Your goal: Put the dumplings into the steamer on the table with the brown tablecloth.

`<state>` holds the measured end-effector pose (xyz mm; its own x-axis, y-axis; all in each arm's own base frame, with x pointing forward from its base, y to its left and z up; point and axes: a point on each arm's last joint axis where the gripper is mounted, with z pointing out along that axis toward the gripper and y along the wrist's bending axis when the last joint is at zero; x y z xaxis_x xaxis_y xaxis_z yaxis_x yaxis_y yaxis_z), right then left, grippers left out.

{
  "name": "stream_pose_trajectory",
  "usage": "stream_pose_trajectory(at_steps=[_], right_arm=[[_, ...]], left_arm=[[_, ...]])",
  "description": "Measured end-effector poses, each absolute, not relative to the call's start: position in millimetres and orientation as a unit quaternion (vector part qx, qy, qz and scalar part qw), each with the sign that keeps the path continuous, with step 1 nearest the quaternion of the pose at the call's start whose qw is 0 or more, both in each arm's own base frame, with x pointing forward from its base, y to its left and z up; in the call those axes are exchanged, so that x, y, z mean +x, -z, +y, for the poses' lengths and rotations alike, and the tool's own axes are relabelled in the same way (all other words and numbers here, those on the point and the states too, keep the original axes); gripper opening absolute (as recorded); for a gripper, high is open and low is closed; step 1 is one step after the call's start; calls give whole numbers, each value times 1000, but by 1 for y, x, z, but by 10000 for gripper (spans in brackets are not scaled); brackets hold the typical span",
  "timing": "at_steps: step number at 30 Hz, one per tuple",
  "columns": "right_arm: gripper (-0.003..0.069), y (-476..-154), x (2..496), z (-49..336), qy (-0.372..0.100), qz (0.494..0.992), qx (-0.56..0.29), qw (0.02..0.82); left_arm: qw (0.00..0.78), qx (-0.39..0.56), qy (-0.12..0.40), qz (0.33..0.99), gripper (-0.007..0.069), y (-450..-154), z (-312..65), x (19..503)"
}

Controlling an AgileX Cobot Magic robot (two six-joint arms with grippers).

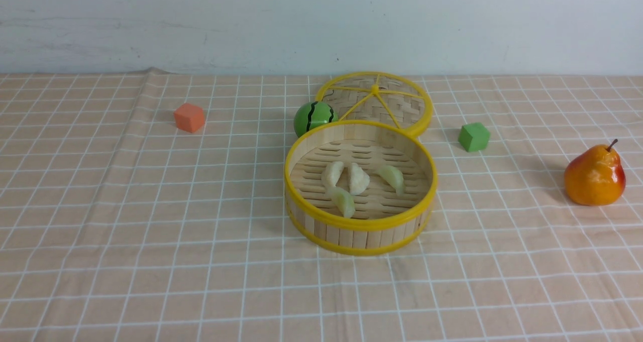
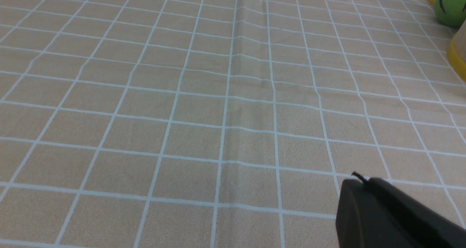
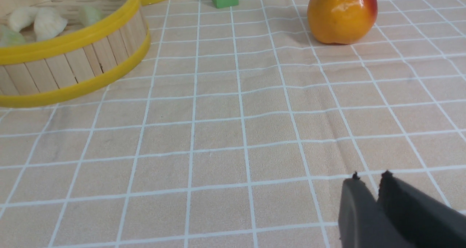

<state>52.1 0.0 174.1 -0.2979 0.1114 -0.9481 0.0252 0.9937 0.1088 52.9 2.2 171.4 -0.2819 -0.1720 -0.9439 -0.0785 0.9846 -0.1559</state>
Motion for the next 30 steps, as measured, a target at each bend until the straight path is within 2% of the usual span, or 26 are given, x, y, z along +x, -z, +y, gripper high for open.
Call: stream_pose_trajectory(at_steps=[30], right_arm=[[128, -174, 52, 0, -36, 805, 42, 591]], left_arm=[[594, -83, 46, 799, -13, -171, 2, 53]])
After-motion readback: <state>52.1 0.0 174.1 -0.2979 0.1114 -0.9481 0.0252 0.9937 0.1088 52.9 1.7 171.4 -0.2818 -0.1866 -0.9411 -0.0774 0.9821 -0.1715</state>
